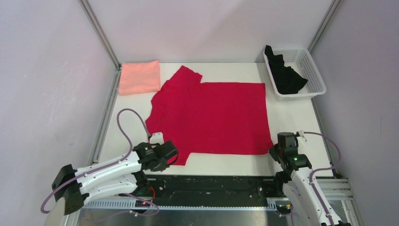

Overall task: Fold and stack the t-shirts
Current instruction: Grab the side of the flattened tshirt closest away from the robot with both arms, then fold the flattened tshirt in 1/3 of the way

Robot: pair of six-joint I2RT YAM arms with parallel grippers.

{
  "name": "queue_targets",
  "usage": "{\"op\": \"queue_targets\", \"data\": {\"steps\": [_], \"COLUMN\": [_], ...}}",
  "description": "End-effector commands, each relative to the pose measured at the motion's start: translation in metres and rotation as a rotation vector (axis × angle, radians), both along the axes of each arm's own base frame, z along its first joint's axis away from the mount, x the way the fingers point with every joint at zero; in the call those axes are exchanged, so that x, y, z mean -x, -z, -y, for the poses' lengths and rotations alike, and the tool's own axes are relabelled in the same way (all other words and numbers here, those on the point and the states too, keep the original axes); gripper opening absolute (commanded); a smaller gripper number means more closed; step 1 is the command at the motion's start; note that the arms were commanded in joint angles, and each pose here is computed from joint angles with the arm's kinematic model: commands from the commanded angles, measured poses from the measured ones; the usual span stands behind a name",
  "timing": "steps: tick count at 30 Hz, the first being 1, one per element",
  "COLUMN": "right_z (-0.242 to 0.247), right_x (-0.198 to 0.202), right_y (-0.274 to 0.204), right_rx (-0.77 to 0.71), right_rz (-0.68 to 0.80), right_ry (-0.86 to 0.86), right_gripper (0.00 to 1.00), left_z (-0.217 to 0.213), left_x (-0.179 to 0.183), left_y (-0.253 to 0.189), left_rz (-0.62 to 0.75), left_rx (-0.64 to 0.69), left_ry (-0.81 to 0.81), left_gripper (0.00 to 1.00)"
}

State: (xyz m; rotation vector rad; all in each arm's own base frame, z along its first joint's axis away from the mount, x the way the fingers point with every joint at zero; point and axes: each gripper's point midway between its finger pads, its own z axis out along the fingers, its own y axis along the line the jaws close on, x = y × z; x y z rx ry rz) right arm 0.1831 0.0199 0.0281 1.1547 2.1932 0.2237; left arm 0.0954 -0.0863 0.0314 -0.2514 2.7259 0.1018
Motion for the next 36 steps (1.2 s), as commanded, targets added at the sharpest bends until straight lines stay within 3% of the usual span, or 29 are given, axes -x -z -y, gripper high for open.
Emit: {"op": "queue_targets", "data": {"steps": [1, 6, 9, 11, 24, 36], "right_z": [0.008, -0.001, -0.008, -0.013, -0.017, -0.002], "right_x": [0.009, 0.0, -0.009, -0.016, -0.091, -0.156], "right_y": [-0.004, -0.015, -0.026, -0.033, -0.08, -0.097], "right_rx": [0.024, -0.003, -0.015, -0.021, 0.054, 0.061], "right_rz": [-0.013, 0.029, 0.053, 0.06, 0.107, 0.099], "right_ry": [0.038, -0.016, -0.063, -0.1, -0.18, -0.176], "right_gripper": [0.0, 0.0, 0.0, 0.0, 0.0, 0.0], "left_z": [0.002, 0.025, 0.065, 0.076, 0.074, 0.041], "left_x": [0.0, -0.015, -0.036, -0.048, -0.162, -0.252], "left_y": [-0.01, -0.033, -0.056, -0.066, -0.128, -0.135], "left_rz": [0.032, 0.107, 0.194, 0.23, 0.475, 0.448], "left_rx": [0.063, 0.156, 0.291, 0.304, 0.339, 0.242], "left_ry": [-0.045, 0.068, 0.163, 0.196, 0.105, 0.019], "left_gripper": [0.0, 0.0, 0.0, 0.0, 0.0, 0.0]}}
